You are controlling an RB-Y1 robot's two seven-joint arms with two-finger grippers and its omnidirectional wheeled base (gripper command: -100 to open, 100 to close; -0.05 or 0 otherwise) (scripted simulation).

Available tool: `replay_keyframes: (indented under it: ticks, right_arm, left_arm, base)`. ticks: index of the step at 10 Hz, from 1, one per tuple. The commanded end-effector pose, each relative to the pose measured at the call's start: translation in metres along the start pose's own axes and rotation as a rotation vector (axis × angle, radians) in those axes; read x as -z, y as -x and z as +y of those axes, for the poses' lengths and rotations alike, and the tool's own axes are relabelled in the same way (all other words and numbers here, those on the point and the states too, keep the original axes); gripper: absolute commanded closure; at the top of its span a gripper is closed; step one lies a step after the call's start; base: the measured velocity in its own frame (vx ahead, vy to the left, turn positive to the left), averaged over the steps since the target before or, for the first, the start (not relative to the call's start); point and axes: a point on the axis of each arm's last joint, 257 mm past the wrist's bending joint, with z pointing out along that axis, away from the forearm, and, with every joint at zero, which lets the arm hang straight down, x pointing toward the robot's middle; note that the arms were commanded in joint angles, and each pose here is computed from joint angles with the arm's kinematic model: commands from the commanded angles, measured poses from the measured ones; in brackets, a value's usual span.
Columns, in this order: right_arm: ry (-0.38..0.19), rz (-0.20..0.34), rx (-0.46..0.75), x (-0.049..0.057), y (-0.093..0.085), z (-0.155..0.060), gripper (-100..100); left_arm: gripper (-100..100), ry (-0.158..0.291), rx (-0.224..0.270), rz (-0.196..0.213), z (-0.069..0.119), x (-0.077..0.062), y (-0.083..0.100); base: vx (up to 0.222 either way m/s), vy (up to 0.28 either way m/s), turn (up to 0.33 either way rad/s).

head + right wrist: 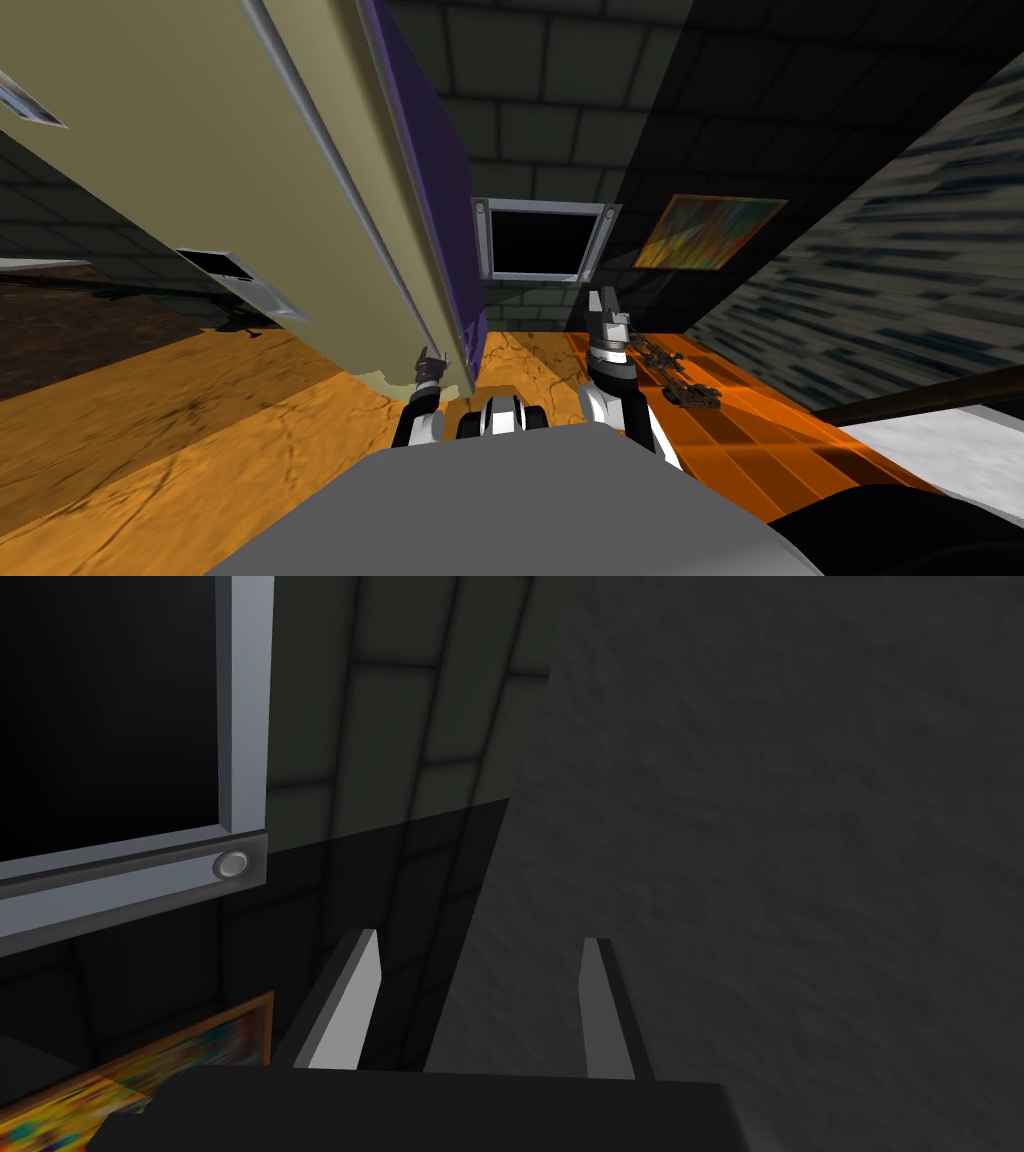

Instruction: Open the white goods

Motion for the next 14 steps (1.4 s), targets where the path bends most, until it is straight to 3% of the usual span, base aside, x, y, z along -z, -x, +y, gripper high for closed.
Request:
replay_keyframes:
  ticks: [1,3,5,6,8,9,10,11,13,14]
  right_arm:
    - [0.000,0.000,0.000,0.000,0.000,0.000,0]
    - [0.000,0.000,0.000,0.000,0.000,0.000,0]
    - [0.000,0.000,0.000,0.000,0.000,0.000,0]
    - [0.000,0.000,0.000,0.000,0.000,0.000,0]
    - [0.000,0.000,0.000,0.000,0.000,0.000,0]
    - [0.000,0.000,0.000,0.000,0.000,0.000,0]
    - [0.000,0.000,0.000,0.000,0.000,0.000,0]
    - [0.000,0.000,0.000,0.000,0.000,0.000,0]
    - [0.000,0.000,0.000,0.000,0.000,0.000,0]
    - [0.000,0.000,0.000,0.000,0.000,0.000,0]
  left_arm:
    - [100,-0.002,0.000,-0.004,-0.003,0.003,0.002]
    - [100,-0.012,0.000,0.017,-0.002,-0.017,-0.001]
    - [100,0.010,-0.003,0.005,0.008,-0.016,0.004]
    - [100,-0.020,-0.008,0.025,-0.004,-0.030,0.002]
    - [100,-0.004,-0.003,0.031,0.006,-0.040,-0.003]
    - [100,0.020,-0.008,0.013,0.017,-0.035,0.006]
    - [100,-0.017,-0.011,0.038,0.001,-0.052,0.000]
    - [100,-0.009,-0.007,0.043,0.007,-0.059,-0.005]
    - [100,0.028,-0.013,0.020,0.024,-0.055,0.006]
    - [100,-0.008,-0.014,0.045,0.008,-0.074,-0.001]
  base:
    - [0.006,0.000,0.010]
    - [-0.173,0.134,-0.203]
    - [-0.106,0.041,0.003]
    - [-0.204,0.083,-0.233]
    - [-0.170,0.089,-0.082]
    - [-0.039,0.017,0.039]
    - [-0.174,0.088,-0.183]
    - [-0.244,0.103,-0.188]
    - [-0.081,0.050,0.006]
    - [-0.148,0.122,-0.239]
